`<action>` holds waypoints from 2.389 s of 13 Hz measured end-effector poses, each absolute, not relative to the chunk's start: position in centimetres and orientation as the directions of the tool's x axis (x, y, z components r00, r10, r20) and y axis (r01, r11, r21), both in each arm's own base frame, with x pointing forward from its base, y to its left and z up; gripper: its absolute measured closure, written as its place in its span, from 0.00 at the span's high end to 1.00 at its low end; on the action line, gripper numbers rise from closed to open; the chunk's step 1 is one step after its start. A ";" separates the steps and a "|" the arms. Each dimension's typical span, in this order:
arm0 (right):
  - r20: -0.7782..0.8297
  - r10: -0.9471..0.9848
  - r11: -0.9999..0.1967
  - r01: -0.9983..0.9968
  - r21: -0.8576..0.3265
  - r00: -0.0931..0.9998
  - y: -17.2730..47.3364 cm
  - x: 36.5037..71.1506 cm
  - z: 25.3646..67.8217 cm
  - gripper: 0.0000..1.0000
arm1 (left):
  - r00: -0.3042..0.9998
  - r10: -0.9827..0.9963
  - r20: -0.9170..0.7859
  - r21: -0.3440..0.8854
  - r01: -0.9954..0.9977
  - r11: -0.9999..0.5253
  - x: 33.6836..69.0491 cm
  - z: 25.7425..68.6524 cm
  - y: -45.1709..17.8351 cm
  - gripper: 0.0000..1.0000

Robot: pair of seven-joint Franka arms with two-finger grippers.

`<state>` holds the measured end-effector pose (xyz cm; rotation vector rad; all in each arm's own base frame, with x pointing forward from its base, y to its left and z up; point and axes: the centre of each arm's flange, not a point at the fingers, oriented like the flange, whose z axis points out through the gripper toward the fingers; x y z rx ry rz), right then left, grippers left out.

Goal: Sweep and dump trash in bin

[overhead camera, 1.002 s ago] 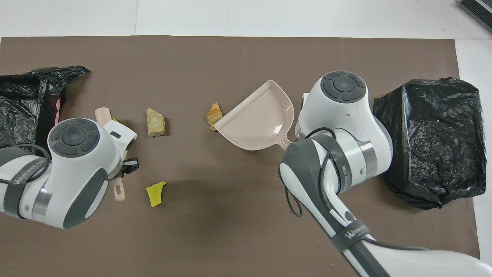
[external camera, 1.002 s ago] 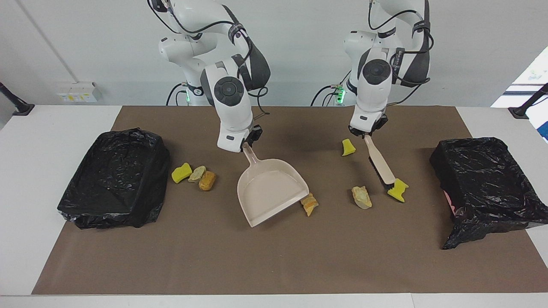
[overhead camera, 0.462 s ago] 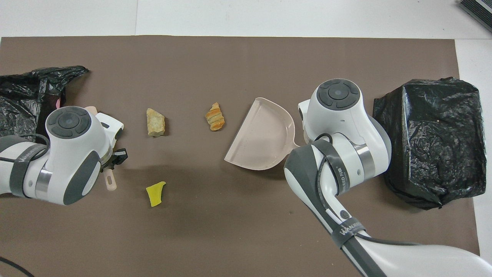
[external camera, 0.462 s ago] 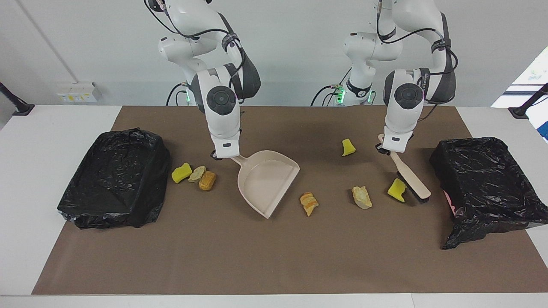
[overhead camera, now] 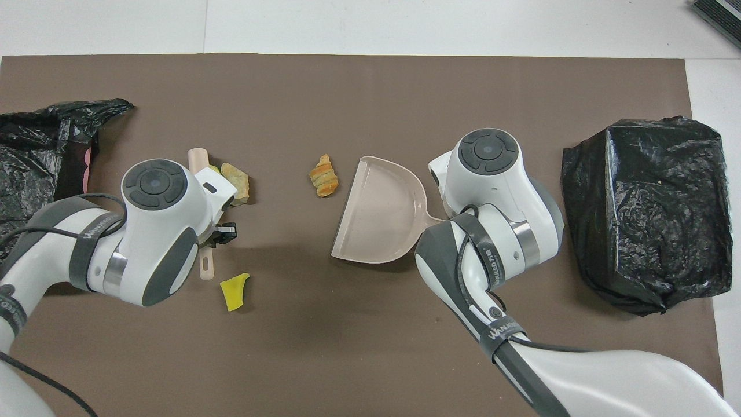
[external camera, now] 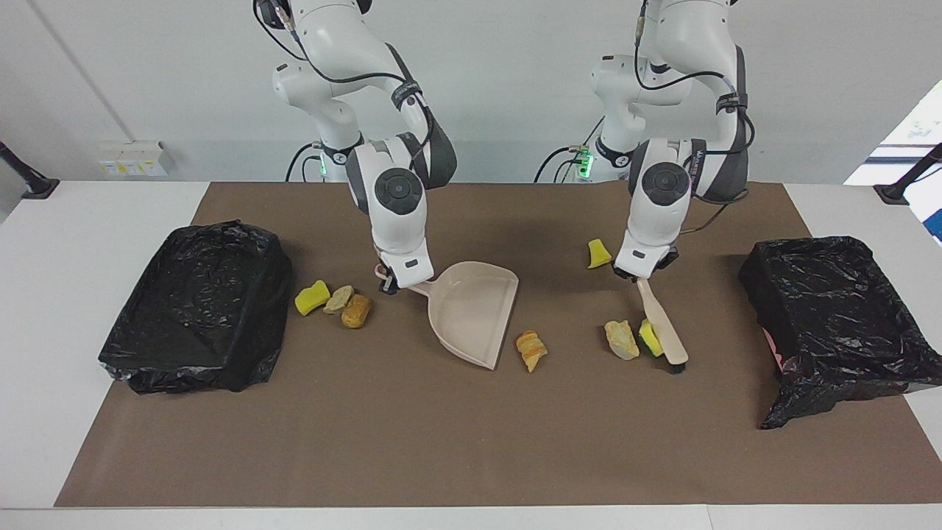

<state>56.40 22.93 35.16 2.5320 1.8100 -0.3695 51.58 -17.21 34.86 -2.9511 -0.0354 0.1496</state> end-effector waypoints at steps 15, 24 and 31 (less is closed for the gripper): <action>-0.199 0.932 -0.327 0.940 -0.099 0.303 25.1 56.0 35.5 0.33 | 0.965 -0.228 -0.131 0.064 -0.222 -0.973 41.7 39.0 -37.9 0.26; -0.200 0.932 -0.328 0.939 -0.102 0.303 25.1 56.0 35.3 0.33 | 0.962 0.113 -0.250 -0.195 0.064 -0.979 39.8 42.4 -34.2 0.26; -0.173 0.981 -0.117 0.983 -0.144 0.092 27.2 54.8 35.1 0.33 | 0.860 0.470 -0.199 -0.432 0.354 -0.830 33.5 39.9 -28.5 0.26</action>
